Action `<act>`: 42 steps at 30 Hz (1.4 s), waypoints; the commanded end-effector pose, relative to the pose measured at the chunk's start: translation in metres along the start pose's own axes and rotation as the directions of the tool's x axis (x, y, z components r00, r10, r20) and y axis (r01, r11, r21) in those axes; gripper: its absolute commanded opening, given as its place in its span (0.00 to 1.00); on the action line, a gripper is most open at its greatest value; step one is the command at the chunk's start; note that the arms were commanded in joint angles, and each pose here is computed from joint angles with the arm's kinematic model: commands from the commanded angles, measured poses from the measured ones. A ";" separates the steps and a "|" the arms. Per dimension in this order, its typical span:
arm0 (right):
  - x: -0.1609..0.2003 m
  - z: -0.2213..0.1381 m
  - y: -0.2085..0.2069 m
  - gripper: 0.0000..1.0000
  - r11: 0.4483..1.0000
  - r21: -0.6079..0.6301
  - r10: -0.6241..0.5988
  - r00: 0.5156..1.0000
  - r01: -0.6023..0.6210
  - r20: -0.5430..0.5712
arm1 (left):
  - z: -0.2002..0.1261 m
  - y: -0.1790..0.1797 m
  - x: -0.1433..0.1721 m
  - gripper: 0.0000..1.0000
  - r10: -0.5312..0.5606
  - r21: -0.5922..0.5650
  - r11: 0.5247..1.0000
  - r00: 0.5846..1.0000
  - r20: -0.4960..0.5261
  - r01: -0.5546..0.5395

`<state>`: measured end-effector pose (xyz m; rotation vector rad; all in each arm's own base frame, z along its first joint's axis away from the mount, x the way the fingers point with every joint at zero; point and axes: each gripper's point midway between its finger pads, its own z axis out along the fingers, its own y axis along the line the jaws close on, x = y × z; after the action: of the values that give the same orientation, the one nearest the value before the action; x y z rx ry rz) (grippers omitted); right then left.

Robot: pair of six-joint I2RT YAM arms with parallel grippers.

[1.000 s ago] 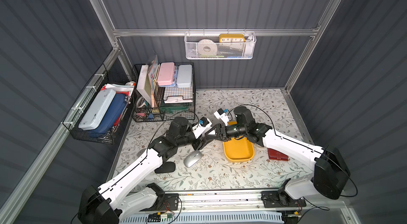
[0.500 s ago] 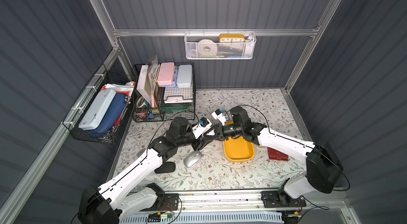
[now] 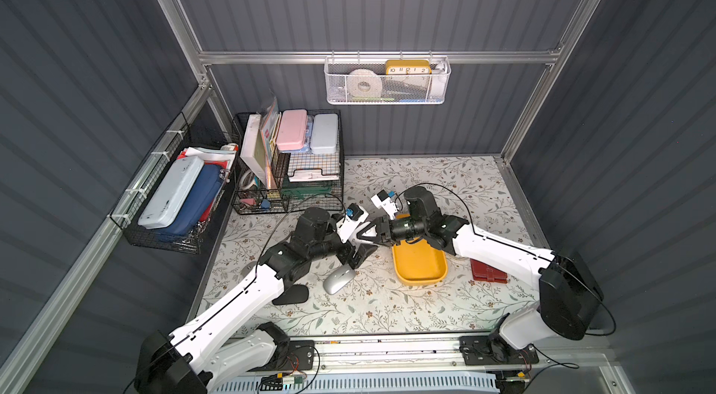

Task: Put the mouse in the storage box
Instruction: Pick up the mouse from the center of the board, then place the mouse in the storage box.

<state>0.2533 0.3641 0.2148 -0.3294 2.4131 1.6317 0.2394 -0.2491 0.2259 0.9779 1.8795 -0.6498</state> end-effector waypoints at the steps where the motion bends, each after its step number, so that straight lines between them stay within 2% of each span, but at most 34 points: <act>1: -0.032 -0.020 -0.013 0.17 0.999 0.045 -0.034 0.993 0.029 0.113 | -0.016 0.031 0.006 1.00 -0.213 -0.208 0.954 0.977 0.032 0.215; 3: -0.043 -0.038 -0.035 0.17 0.996 0.090 -0.011 0.986 -0.004 0.169 | -0.028 0.051 0.017 1.00 -0.310 -0.342 0.888 0.950 0.049 0.307; 5: -0.054 -0.062 -0.060 0.17 0.989 0.141 0.008 0.971 -0.043 0.239 | -0.048 0.069 0.033 1.00 -0.381 -0.480 0.801 0.923 0.051 0.357; 6: -0.057 -0.073 -0.071 0.17 0.984 0.167 0.018 0.963 -0.066 0.269 | -0.061 0.078 0.040 0.99 -0.421 -0.549 0.741 0.904 0.070 0.387; 8: -0.060 -0.094 -0.097 0.17 0.970 0.220 0.032 0.946 -0.107 0.322 | -0.092 0.092 0.064 0.99 -0.511 -0.674 0.581 0.849 0.134 0.457; 11: -0.057 -0.113 -0.126 0.17 0.947 0.282 0.044 0.934 -0.152 0.356 | -0.119 0.093 0.088 1.00 -0.565 -0.726 0.465 0.801 0.199 0.508; 13: -0.053 -0.118 -0.143 0.16 0.931 0.314 0.062 0.928 -0.186 0.366 | -0.131 0.090 0.104 0.99 -0.603 -0.740 0.403 0.764 0.228 0.539; 16: -0.047 -0.115 -0.159 0.17 0.918 0.328 0.094 0.927 -0.222 0.364 | -0.139 0.085 0.122 0.99 -0.651 -0.743 0.347 0.718 0.248 0.572; 21: -0.045 -0.105 -0.176 0.19 0.916 0.300 0.126 0.902 -0.265 0.412 | -0.133 0.081 0.126 0.99 -0.684 -0.739 0.342 0.693 0.228 0.580; 30: -0.048 -0.094 -0.197 0.19 0.892 0.356 0.096 0.886 -0.279 0.453 | -0.123 0.084 0.129 0.99 -0.697 -0.780 0.350 0.700 0.153 0.519; 35: -0.052 -0.094 -0.206 0.19 0.875 0.390 0.076 0.876 -0.288 0.477 | -0.116 0.081 0.127 0.99 -0.694 -0.761 0.390 0.709 0.128 0.518; 42: -0.054 -0.087 -0.215 0.21 0.854 0.428 0.059 0.875 -0.294 0.481 | -0.108 0.079 0.131 1.00 -0.708 -0.764 0.400 0.700 0.092 0.506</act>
<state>0.3523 0.2067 0.0646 0.3511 2.4604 0.9655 0.2141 -0.0708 0.1498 -0.2845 2.4335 -0.0341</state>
